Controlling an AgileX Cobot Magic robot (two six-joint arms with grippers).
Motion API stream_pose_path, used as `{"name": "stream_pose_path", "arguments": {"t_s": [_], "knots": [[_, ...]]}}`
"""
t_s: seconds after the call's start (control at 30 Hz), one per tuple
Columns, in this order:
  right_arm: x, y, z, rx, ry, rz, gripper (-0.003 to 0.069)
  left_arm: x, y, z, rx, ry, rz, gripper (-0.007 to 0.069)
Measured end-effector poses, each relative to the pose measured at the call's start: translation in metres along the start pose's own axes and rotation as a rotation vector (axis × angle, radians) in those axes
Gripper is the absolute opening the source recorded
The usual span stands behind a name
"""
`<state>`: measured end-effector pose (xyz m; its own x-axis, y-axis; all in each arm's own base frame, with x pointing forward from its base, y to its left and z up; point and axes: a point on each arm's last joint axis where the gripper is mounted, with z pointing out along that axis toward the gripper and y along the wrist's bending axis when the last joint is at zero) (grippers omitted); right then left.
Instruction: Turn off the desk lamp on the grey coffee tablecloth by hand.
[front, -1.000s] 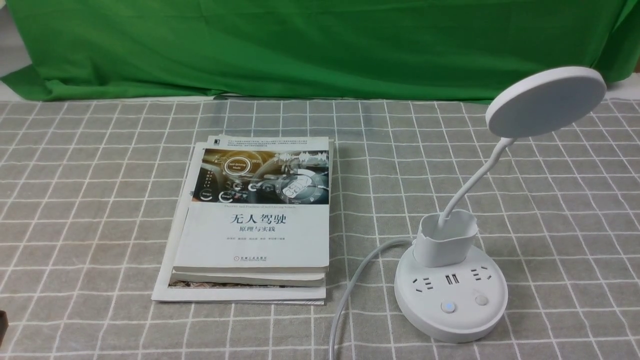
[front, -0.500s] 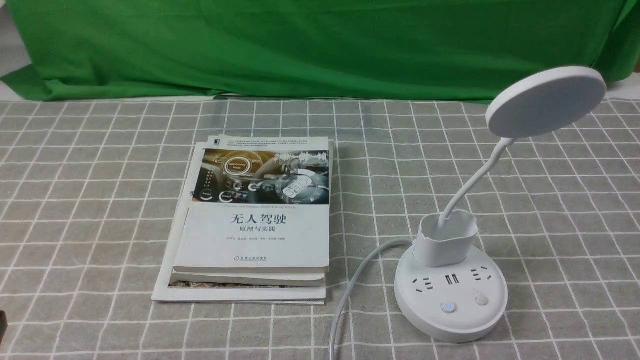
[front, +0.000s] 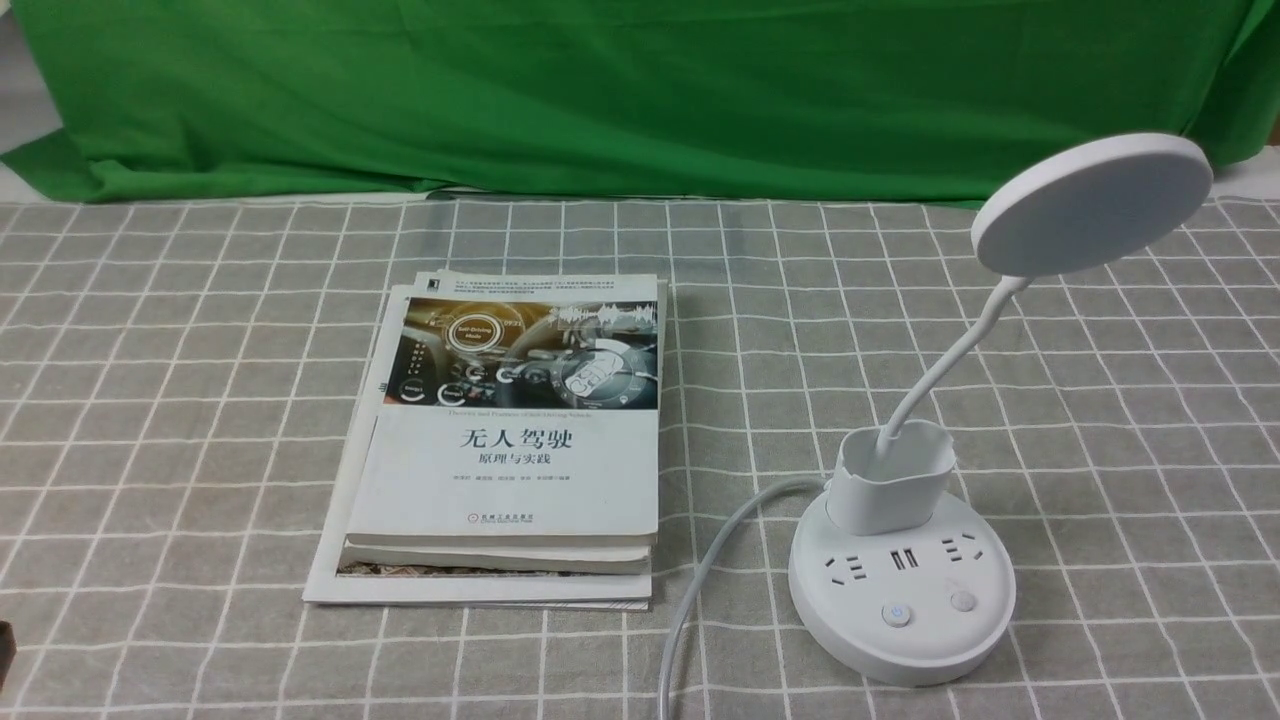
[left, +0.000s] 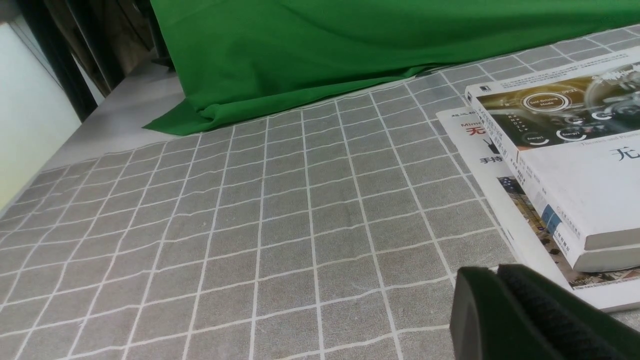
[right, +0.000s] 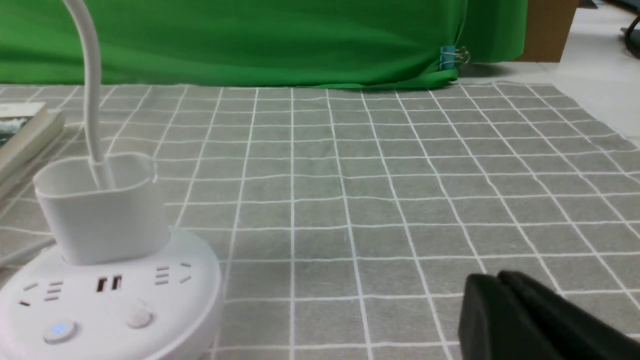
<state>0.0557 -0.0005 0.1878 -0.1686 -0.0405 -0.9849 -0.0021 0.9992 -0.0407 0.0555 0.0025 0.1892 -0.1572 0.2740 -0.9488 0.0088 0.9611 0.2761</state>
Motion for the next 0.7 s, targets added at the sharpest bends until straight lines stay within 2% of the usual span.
{"name": "stream_pose_path", "arguments": {"t_s": [0.7], "knots": [[0.0003,0.0000,0.0000,0.000,0.003,-0.010,0.0055,0.0000,0.0000,0.0000,0.000,0.000,0.000,0.0020]]}}
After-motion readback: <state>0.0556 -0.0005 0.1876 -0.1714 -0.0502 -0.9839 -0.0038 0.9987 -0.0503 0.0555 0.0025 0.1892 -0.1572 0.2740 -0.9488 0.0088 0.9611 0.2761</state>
